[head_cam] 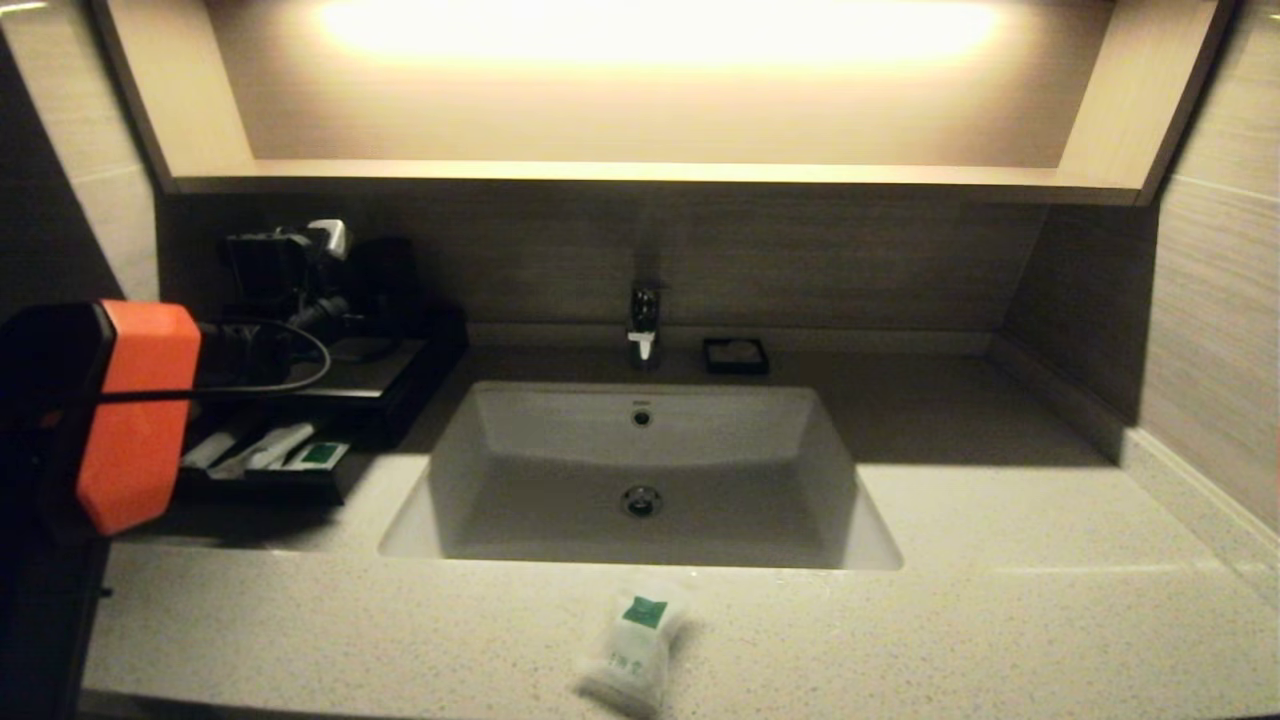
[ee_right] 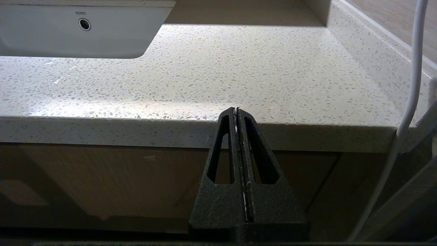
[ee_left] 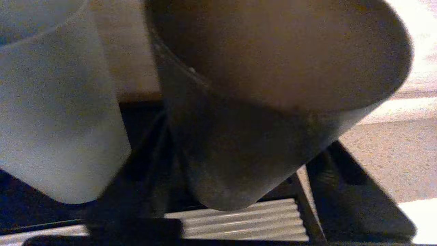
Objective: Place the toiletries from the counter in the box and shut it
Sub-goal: Place the cup on the storage box
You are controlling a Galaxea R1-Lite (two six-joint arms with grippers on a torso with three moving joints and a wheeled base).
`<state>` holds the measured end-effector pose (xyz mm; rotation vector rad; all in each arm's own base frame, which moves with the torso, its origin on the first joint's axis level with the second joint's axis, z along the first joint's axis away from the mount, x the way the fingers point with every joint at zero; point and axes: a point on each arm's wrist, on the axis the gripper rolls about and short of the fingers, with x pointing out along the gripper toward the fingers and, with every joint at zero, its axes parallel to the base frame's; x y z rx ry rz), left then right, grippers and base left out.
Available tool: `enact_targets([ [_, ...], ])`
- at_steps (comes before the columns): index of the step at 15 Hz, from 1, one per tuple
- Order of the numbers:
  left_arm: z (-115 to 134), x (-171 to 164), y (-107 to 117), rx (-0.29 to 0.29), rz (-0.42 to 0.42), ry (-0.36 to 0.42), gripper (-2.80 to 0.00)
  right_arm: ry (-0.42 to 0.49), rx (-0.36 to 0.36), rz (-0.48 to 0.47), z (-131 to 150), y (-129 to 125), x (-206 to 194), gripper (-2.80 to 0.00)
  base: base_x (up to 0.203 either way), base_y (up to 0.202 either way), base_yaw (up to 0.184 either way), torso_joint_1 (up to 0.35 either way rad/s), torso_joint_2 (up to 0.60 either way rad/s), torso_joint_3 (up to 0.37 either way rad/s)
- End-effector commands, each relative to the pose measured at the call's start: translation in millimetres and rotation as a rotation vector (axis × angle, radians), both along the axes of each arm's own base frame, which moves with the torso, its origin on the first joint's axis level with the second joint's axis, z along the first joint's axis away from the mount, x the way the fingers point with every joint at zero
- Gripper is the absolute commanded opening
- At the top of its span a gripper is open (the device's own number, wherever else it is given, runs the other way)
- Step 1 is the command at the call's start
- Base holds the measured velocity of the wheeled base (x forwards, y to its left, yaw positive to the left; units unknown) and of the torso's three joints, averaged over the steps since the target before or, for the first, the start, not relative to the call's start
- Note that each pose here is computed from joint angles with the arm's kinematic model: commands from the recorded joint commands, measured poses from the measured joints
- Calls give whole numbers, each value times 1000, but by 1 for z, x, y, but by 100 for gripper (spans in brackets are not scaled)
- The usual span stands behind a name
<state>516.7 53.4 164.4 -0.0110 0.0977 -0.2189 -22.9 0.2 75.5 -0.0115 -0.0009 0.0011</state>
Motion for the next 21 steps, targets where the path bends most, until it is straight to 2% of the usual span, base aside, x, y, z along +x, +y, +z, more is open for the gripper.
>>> enact_targets([
  [1, -2, 1, -1, 0, -4, 0, 0, 2, -1, 0, 0, 0, 0, -280, 0, 0, 0, 0, 0, 0],
  [14, -2, -3, 0, 0, -1, 10, 0, 2, -1, 0, 0, 0, 0, -280, 0, 0, 0, 0, 0, 0],
  [19, -1, -18, 2, 0, 7, 40, 0, 2, -1, 0, 0, 0, 0, -280, 0, 0, 0, 0, 0, 0],
  [21, -1, -27, 2, 2, 10, 30, 0, 1, -1, 0, 0, 0, 0, -280, 0, 0, 0, 0, 0, 0],
])
